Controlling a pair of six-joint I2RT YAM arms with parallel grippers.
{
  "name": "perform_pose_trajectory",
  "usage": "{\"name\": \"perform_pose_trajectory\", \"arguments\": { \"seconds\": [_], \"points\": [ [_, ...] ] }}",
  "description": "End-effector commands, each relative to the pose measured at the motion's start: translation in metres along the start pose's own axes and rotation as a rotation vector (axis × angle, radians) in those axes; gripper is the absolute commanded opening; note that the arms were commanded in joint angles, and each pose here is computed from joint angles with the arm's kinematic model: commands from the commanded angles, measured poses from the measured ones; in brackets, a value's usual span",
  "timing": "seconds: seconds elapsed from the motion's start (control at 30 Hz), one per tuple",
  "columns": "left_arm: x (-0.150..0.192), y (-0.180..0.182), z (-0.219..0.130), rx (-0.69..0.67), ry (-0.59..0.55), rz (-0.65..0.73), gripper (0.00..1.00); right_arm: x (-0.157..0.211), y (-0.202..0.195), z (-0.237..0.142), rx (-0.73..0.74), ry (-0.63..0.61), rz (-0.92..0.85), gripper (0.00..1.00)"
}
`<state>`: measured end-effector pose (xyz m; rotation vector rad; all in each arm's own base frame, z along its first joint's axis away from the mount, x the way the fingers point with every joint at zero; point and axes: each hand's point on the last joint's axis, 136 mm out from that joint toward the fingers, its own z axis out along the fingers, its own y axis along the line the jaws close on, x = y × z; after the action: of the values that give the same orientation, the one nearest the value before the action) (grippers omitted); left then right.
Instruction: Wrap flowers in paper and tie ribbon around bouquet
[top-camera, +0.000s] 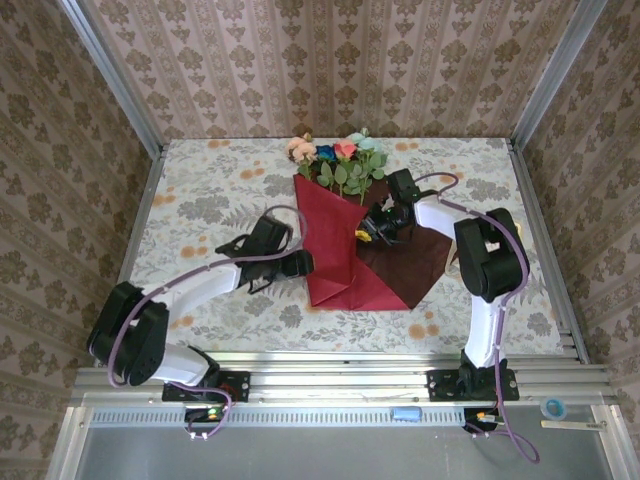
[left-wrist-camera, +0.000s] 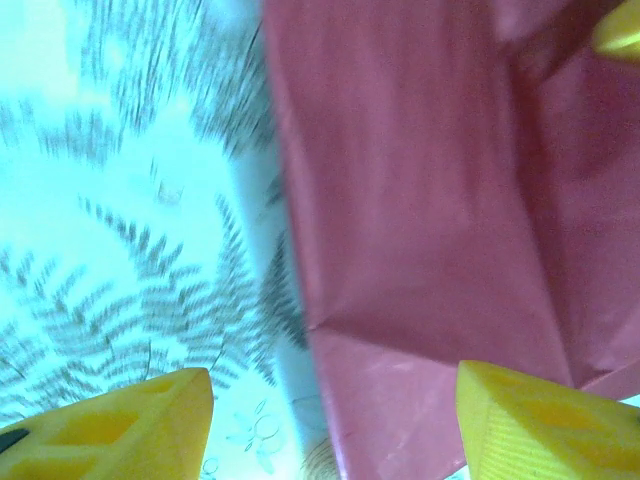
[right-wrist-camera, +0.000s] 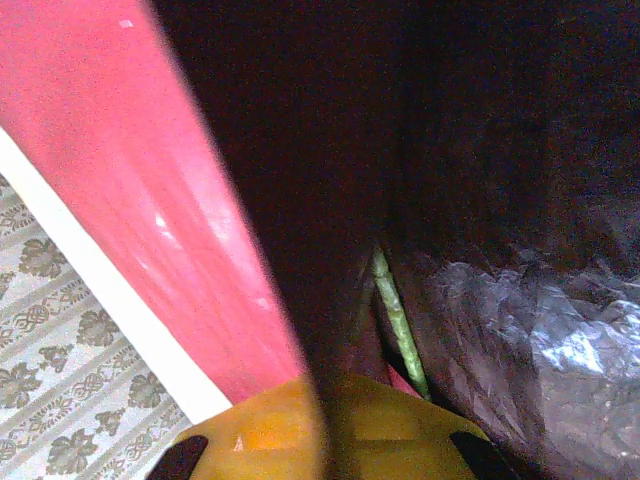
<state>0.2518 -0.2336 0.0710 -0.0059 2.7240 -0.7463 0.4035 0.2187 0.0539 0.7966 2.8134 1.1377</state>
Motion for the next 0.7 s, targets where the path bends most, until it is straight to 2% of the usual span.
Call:
{"name": "perform_pose_trajectory", "arguments": {
  "seconds": [0.0,0.13,0.37,0.53,0.67],
  "points": [
    [-0.002,-0.029,0.005,0.201,0.007,-0.103,0.64,0.005,-0.005,0.004,0.016,0.068,0.003,0.0],
    [0.006,-0.025,0.021,0.235,0.037,-0.159,0.64,0.004,-0.008,0.006,0.024,0.079,0.004,0.0],
    [0.006,-0.016,0.037,0.275,0.012,-0.245,0.59,-0.001,-0.017,0.006,0.031,0.082,0.019,0.0],
    [0.008,-0.011,0.043,0.27,0.017,-0.267,0.53,-0.007,-0.023,0.005,0.029,0.082,0.028,0.0],
    [0.006,-0.014,0.046,0.301,0.008,-0.282,0.43,-0.008,-0.025,0.007,0.026,0.089,0.029,0.0]
  ]
}}
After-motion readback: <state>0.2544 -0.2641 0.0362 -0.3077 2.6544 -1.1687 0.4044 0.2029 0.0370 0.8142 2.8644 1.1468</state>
